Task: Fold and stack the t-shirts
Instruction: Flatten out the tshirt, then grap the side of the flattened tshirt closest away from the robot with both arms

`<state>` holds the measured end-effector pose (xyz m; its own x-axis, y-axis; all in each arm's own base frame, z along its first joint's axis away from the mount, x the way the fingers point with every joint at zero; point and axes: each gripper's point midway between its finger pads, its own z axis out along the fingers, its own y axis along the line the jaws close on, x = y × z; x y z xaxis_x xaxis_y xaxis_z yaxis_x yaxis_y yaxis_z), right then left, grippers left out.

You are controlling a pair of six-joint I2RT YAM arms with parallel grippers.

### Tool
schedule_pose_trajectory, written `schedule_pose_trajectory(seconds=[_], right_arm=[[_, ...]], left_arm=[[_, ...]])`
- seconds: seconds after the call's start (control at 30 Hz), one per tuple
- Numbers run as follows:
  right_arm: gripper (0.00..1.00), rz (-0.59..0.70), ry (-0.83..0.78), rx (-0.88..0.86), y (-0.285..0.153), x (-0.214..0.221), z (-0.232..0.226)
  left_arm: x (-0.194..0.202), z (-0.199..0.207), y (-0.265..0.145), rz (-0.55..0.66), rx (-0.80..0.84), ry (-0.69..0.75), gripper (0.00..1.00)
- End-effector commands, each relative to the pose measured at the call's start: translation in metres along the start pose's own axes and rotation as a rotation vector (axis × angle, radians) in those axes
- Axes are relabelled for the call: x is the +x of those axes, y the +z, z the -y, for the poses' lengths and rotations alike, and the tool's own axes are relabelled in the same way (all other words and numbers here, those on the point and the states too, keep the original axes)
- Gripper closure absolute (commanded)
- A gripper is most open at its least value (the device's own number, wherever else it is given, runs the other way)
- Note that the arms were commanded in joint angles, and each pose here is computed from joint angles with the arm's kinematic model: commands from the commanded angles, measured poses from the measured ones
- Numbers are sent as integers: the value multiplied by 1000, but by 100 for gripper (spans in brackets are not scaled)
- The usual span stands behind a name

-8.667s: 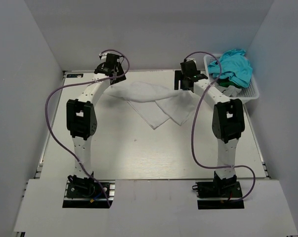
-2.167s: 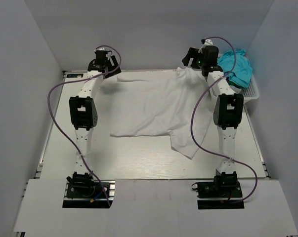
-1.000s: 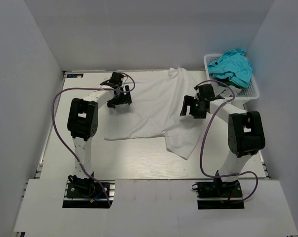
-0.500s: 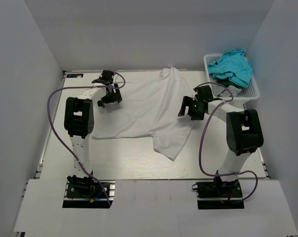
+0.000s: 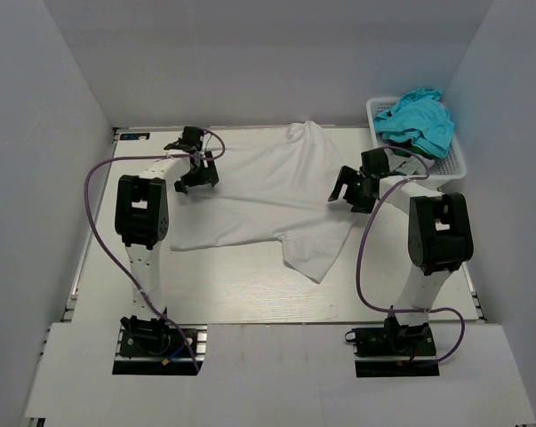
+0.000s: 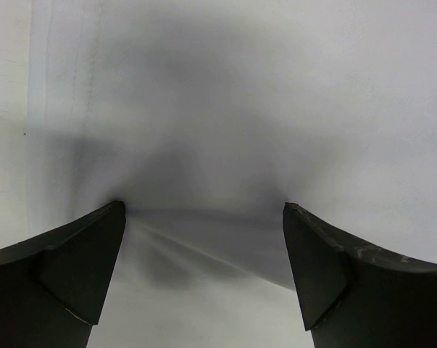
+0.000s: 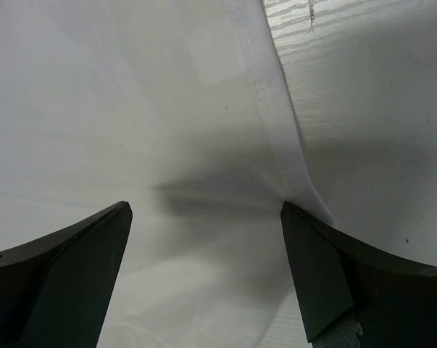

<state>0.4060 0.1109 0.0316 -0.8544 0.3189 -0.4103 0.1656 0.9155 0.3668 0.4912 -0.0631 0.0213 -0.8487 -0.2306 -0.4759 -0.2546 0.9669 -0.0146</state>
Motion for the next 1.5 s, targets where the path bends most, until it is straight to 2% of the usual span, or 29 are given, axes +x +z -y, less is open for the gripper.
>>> schedule_pose_trajectory(seconds=[0.0,0.1,0.17,0.3,0.33,0.4,0.43,0.47,0.5,0.57,0.63,0.67,0.7,0.8,0.97,1.1,1.37,1.47], right_arm=[[10,-102,-8,132,-3,32,34],[10,-40,-114,12,-15,5,2],[10,4,-194,-49,-30,-14,-20],[10,147,-330,-135,-74,-39,-68],[10,138,-345,-152,-77,-33,-71],[10,155,-371,-195,-95,-26,-83],[10,114,-376,-195,-90,-5,-81],[10,114,-362,-204,-96,0,-83],[10,84,-351,-208,-96,17,-78],[10,18,-348,-218,-93,45,-75],[10,-92,-337,-247,-95,76,-74],[10,-138,-343,-252,-94,90,-74],[10,-202,-348,-250,-97,106,-72],[10,-245,-388,-239,-100,129,-66],[10,-246,-398,-165,-105,157,-43],[10,-239,-367,-173,-111,178,-36],[10,-264,-373,-86,-115,198,-20],[10,-256,-411,-48,-119,196,-19]], left_arm=[[-7,14,-13,-6,113,5,0],[-43,40,-44,79,215,15,0],[-52,52,-66,86,261,34,0],[-64,44,-119,150,266,-28,0],[-63,33,-126,170,224,-57,0],[-26,8,-128,83,140,-167,0],[-20,-3,-148,102,117,-212,0],[-6,-16,-151,76,83,-260,0],[35,-31,-141,-11,18,-308,0],[79,-65,-148,-36,-110,-358,0],[112,-81,-151,-68,-167,-416,0],[143,-96,-146,-113,-230,-416,0],[150,-102,-152,-95,-236,-437,0],[180,-112,-140,-123,-267,-483,0],[178,-113,-128,-100,-277,-540,0],[171,-119,-125,-67,-302,-557,0],[146,-115,-124,62,-202,-643,0],[142,-107,-114,45,-164,-658,7]])
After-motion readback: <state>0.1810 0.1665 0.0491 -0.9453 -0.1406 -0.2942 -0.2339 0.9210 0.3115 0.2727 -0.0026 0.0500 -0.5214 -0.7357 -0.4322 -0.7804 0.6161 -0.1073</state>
